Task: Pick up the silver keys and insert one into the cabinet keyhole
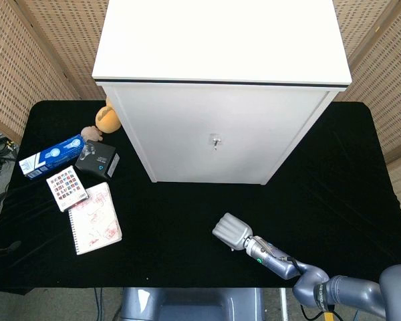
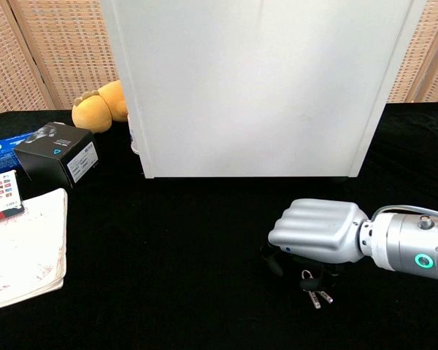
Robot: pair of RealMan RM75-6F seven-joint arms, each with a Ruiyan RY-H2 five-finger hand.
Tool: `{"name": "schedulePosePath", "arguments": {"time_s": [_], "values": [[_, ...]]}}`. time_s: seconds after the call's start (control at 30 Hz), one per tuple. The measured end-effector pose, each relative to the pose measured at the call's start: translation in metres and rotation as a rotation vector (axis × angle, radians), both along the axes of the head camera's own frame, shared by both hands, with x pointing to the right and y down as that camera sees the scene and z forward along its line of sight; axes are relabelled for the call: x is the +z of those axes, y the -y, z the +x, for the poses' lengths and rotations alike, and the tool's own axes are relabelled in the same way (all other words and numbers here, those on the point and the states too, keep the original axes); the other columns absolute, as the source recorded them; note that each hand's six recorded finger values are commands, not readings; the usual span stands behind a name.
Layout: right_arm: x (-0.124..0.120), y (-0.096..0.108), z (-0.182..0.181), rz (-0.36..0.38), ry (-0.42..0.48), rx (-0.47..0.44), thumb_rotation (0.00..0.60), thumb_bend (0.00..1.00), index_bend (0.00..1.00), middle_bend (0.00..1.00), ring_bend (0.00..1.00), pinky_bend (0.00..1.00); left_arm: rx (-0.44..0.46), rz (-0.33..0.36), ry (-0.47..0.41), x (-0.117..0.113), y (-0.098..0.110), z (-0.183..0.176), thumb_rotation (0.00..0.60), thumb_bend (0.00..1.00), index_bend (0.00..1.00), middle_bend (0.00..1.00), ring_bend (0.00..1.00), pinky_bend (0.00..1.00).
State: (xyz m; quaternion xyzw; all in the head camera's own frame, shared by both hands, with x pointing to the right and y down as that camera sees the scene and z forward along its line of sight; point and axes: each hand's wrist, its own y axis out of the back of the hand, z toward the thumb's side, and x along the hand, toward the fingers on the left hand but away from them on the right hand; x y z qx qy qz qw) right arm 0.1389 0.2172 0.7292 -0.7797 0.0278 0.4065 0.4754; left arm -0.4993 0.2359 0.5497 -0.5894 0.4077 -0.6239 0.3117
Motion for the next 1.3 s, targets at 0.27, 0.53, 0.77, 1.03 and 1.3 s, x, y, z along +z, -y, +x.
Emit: {"name": "schedulePosePath", "arguments": {"time_s": [0.27, 0.53, 0.77, 1.03, 1.3], "values": [[0.005, 0.0005, 0.0079, -0.002, -0.055, 0.017, 0.6, 0.53, 0.5, 0.88, 0.9, 1.0, 0.003, -0.001, -0.001, -0.0001, -0.0004, 0.0009, 0.6, 0.0, 0.0, 0.0, 0.0, 0.0], [0.0037, -0.0027, 0.0091, -0.012, -0.075, 0.01, 0.6, 0.53, 0.51, 0.88, 0.9, 1.0, 0.002, 0.0, -0.004, -0.0004, -0.0002, 0.0008, 0.6, 0.0, 0.0, 0.0, 0.0, 0.0], [0.0047, -0.0034, 0.0067, -0.006, -0.076, 0.014, 0.6, 0.53, 0.53, 0.88, 0.9, 1.0, 0.001, 0.0, -0.004, -0.0007, -0.0001, 0.0006, 0.6, 0.0, 0.0, 0.0, 0.0, 0.0], [0.0086, -0.0049, 0.0074, -0.002, -0.086, 0.012, 0.6, 0.53, 0.56, 0.88, 0.9, 1.0, 0.0, 0.0, -0.005, -0.0009, 0.0001, -0.0002, 0.6, 0.0, 0.0, 0.0, 0.0, 0.0], [0.0079, -0.005, 0.0076, 0.006, -0.085, 0.013, 0.6, 0.53, 0.56, 0.88, 0.9, 1.0, 0.002, -0.001, -0.005, -0.0009, -0.0001, 0.0001, 0.6, 0.0, 0.0, 0.0, 0.0, 0.0]]}}
